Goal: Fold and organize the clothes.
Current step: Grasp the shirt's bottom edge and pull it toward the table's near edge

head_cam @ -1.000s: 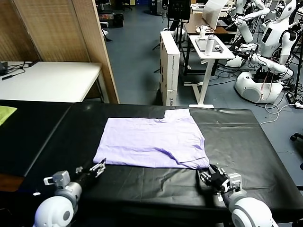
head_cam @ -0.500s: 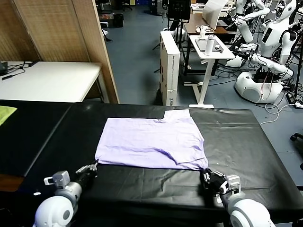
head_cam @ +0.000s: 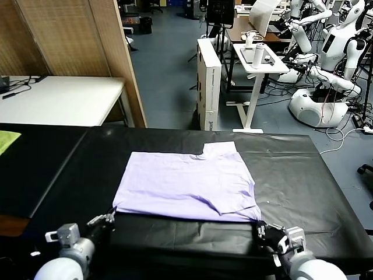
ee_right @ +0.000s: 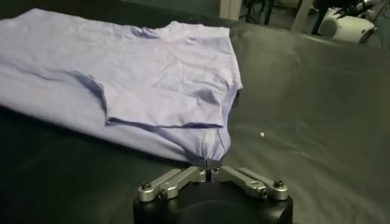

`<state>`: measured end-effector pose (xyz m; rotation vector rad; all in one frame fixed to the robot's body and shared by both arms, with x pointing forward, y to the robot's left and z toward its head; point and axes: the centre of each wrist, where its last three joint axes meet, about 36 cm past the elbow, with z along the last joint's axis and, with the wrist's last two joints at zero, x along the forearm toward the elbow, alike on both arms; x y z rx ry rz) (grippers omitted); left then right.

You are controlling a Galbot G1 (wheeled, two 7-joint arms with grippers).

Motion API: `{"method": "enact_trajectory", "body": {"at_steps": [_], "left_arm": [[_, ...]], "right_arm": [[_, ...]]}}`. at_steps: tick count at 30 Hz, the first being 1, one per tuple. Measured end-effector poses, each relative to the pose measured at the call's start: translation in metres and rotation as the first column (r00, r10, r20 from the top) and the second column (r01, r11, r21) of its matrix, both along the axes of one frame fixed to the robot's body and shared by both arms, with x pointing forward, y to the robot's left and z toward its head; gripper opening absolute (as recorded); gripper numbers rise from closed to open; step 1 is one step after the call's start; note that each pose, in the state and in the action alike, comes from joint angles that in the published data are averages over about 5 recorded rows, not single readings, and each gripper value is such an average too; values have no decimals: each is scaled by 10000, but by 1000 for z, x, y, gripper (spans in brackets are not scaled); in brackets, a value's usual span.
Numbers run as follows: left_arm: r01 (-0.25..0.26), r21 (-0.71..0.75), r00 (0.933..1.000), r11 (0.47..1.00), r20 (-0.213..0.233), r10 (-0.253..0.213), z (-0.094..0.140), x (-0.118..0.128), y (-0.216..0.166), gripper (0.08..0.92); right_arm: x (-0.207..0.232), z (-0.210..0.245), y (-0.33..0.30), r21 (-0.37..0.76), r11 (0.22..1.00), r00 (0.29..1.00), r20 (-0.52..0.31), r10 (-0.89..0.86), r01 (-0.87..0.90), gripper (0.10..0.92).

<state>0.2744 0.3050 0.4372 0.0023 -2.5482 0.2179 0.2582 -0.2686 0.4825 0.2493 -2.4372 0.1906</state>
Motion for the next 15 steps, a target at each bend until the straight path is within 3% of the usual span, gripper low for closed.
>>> {"method": "enact_trajectory", "body": {"at_steps": [5,8,11,15], "left_arm": [[-30,137,9996,9999,-291,34,-2,-15,3,150],[-81,183,9990,9998,-445,89,-3,-21,2,150],[-154,282,9984,9995,-544,169,-3,-24,1,194],[-284,449,9973,9986,-668,313,1,-28,2,437]], "right_arm": [[-7,1,4,59,10000,9999,-117,78,-78,140],[-10,4,7,53,9999,9999,-105,100,-99,180],[-14,8,8,-7,10000,10000,-51,78,-78,323],[-22,15,9,-81,10000,10000,24,30,-30,586]]}}
